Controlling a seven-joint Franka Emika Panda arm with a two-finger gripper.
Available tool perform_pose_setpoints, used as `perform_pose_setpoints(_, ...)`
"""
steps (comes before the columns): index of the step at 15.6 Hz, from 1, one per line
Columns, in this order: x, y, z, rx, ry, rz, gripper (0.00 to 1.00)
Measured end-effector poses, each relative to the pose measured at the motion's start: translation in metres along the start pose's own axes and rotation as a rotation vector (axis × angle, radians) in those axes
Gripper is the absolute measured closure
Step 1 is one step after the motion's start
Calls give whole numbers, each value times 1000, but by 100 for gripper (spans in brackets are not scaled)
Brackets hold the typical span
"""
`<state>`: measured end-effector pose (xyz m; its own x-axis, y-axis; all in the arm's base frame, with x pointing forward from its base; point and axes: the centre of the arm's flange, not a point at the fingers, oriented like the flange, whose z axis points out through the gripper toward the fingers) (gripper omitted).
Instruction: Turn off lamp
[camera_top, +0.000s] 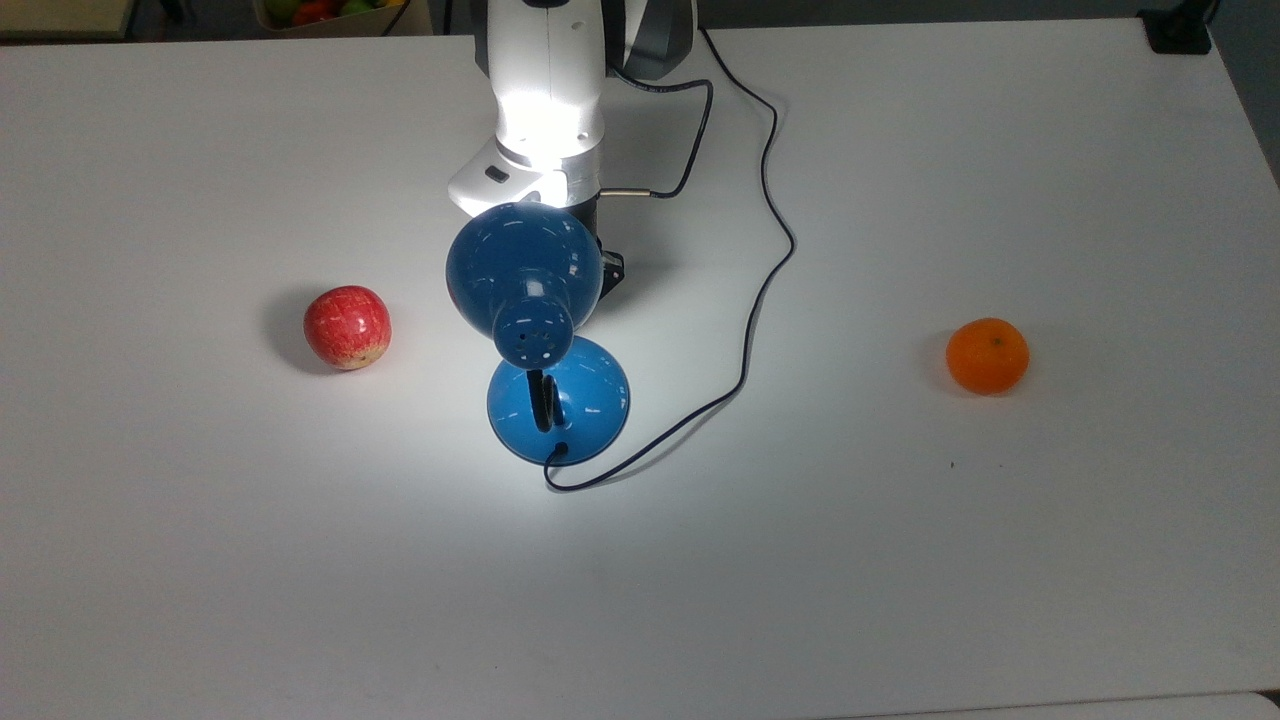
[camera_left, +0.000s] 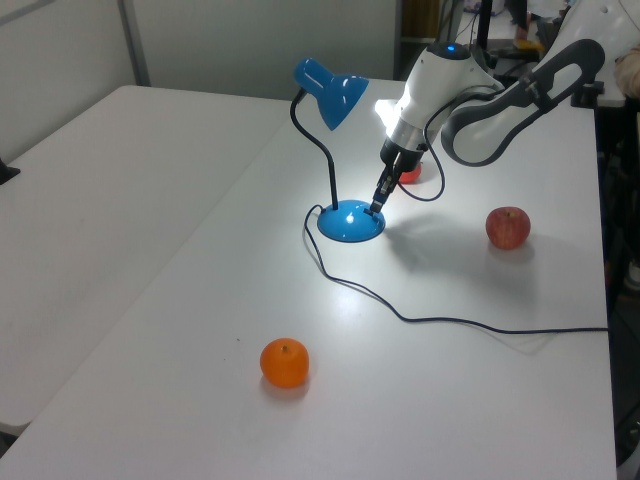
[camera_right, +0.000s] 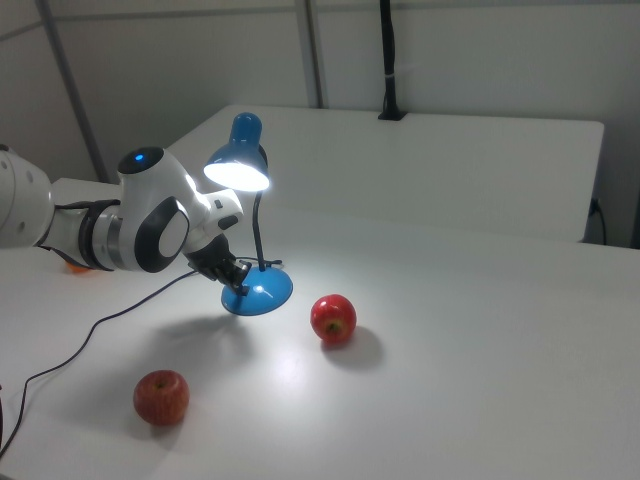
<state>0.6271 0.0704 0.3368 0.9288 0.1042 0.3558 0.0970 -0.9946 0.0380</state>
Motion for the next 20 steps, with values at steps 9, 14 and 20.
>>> perform_pose_setpoints(9, 0, -1, 9, 2, 2, 0, 99)
perform_pose_setpoints(14, 0, -1, 9, 2, 2, 0, 99)
perform_pose_setpoints(20, -5, 0, 13, -2, -40, -1, 99)
